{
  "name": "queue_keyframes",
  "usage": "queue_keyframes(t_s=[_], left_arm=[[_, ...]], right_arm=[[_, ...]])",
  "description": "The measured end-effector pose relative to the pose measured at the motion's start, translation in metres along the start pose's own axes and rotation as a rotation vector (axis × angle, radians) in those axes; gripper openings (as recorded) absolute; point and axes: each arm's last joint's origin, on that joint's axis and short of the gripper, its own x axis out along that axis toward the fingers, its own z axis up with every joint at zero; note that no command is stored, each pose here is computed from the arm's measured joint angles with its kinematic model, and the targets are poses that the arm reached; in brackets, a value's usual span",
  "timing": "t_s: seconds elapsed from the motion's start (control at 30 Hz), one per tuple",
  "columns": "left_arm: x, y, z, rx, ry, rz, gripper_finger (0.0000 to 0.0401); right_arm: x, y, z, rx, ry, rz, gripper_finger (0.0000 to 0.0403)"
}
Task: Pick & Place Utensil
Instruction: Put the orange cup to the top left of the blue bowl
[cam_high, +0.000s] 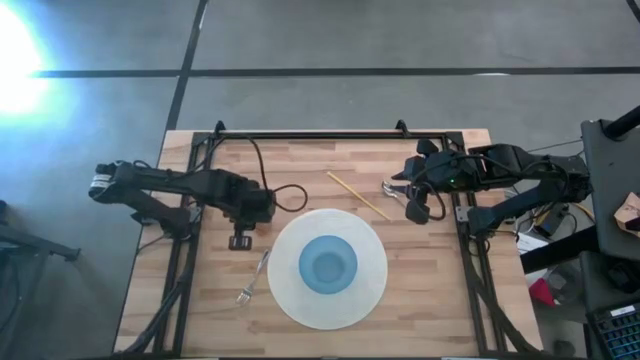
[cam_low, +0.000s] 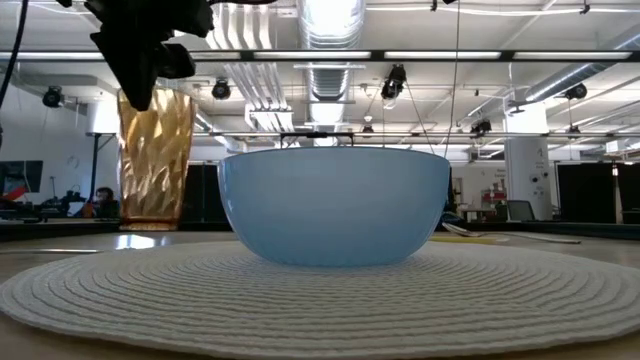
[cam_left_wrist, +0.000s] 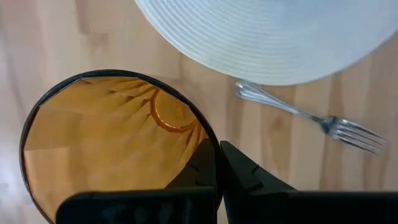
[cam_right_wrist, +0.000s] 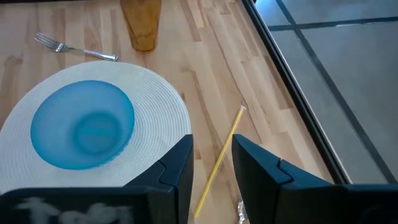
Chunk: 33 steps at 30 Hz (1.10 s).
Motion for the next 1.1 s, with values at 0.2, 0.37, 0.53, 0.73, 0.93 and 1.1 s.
queue_keyframes(t_s=[0.2, 0.37, 0.53, 0.73, 0.93, 1.1], left_arm=[[0.015, 0.000, -0.003, -0.005, 0.030, 0.000, 0.0001], [0.020, 0.000, -0.004, -0.004, 0.024, 0.005, 0.0001], [0.020, 0.000, -0.003, -0.005, 0.016, 0.008, 0.0002], [0.020, 0.000, -0.003, -0.005, 0.017, 0.004, 0.0014], [0.021, 0.000, -0.003, -0.004, 0.019, 0.001, 0.0021], [0.021, 0.000, -0.003, -0.004, 0.019, 0.001, 0.0029]], right_arm=[[0.000, 0.000, 0.000, 0.007, 0.000, 0.000, 0.0106], [0.000, 0.000, 0.000, 0.007, 0.000, 0.000, 0.0098], [0.000, 0.000, 0.000, 0.007, 0.000, 0.000, 0.0092], [0.000, 0.000, 0.000, 0.007, 0.000, 0.000, 0.0089], [0.000, 0.000, 0.000, 0.007, 0.000, 0.000, 0.0097], [0.000, 0.000, 0.000, 0.007, 0.000, 0.000, 0.0095]])
